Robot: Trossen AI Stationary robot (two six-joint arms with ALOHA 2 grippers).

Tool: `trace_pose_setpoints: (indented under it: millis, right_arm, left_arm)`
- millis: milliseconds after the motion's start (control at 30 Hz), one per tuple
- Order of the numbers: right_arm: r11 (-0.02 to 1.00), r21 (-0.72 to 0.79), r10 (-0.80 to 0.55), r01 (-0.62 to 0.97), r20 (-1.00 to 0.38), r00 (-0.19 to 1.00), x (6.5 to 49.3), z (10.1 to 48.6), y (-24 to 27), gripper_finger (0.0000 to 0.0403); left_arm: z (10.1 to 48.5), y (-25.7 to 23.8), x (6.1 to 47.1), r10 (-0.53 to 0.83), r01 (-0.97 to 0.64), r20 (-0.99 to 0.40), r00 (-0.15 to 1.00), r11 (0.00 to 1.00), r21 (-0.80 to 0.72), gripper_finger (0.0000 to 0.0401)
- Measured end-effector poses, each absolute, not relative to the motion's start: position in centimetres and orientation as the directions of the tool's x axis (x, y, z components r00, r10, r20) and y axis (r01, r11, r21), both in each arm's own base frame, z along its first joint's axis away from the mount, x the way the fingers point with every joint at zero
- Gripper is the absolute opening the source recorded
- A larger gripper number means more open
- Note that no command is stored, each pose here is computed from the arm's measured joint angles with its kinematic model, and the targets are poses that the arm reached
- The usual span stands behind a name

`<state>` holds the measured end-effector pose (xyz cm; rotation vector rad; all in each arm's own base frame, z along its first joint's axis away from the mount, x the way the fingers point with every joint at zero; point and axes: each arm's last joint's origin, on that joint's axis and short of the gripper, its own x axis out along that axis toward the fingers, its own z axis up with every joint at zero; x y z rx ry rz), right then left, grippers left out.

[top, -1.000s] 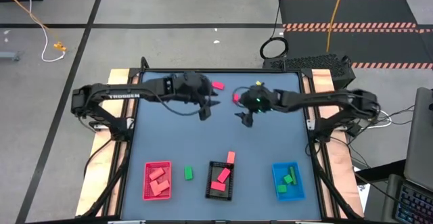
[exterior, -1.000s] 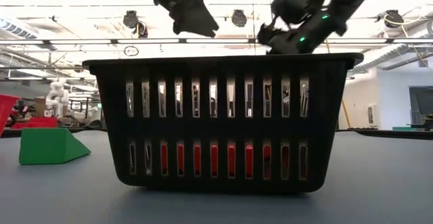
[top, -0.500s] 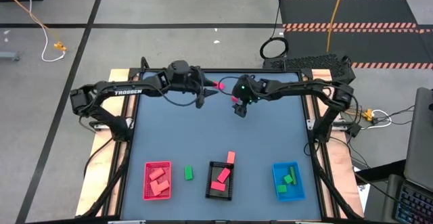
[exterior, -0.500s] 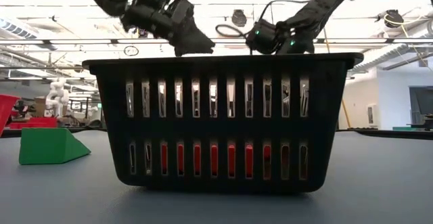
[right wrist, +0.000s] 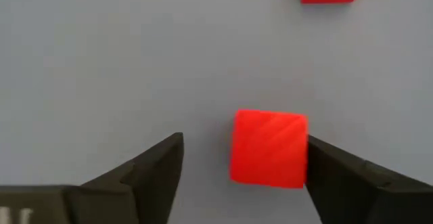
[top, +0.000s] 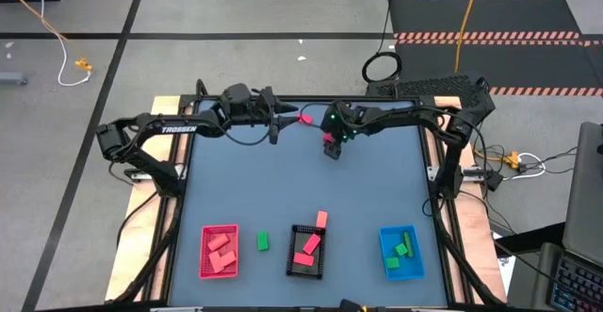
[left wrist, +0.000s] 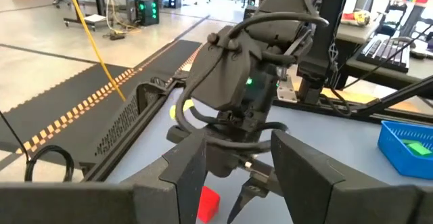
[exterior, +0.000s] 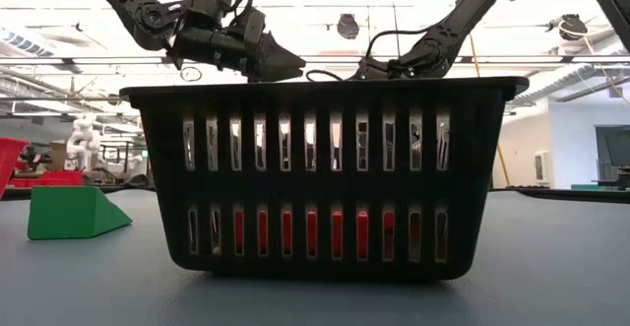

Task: Sort & place blocks by color
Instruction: Put the red block into the black bin

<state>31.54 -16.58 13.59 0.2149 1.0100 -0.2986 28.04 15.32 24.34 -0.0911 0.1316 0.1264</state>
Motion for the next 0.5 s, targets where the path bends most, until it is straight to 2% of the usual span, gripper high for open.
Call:
trace_pose_setpoints:
  millis: [133,267,500]
  right_arm:
    - [0.953,0.013,-0.151,0.303,-0.846,0.512,31.8,13.7,-16.5,0.0205]
    - [0.961,-0.003,-0.151,0.277,-0.843,0.516,31.9,13.8,-16.4,0.0121]
    - [0.965,0.004,-0.129,0.263,-0.864,0.487,31.4,14.6,-15.6,0.0118]
  left_arm:
    - [24.3,15.0,28.2,0.107,-0.121,-0.145,0.984,0.989,-0.090,0.0168]
    - [24.4,14.6,28.4,0.094,-0.105,-0.132,0.987,0.991,-0.084,0.0168]
    - [24.4,13.9,28.8,0.072,-0.083,-0.126,0.989,0.992,-0.090,0.0168]
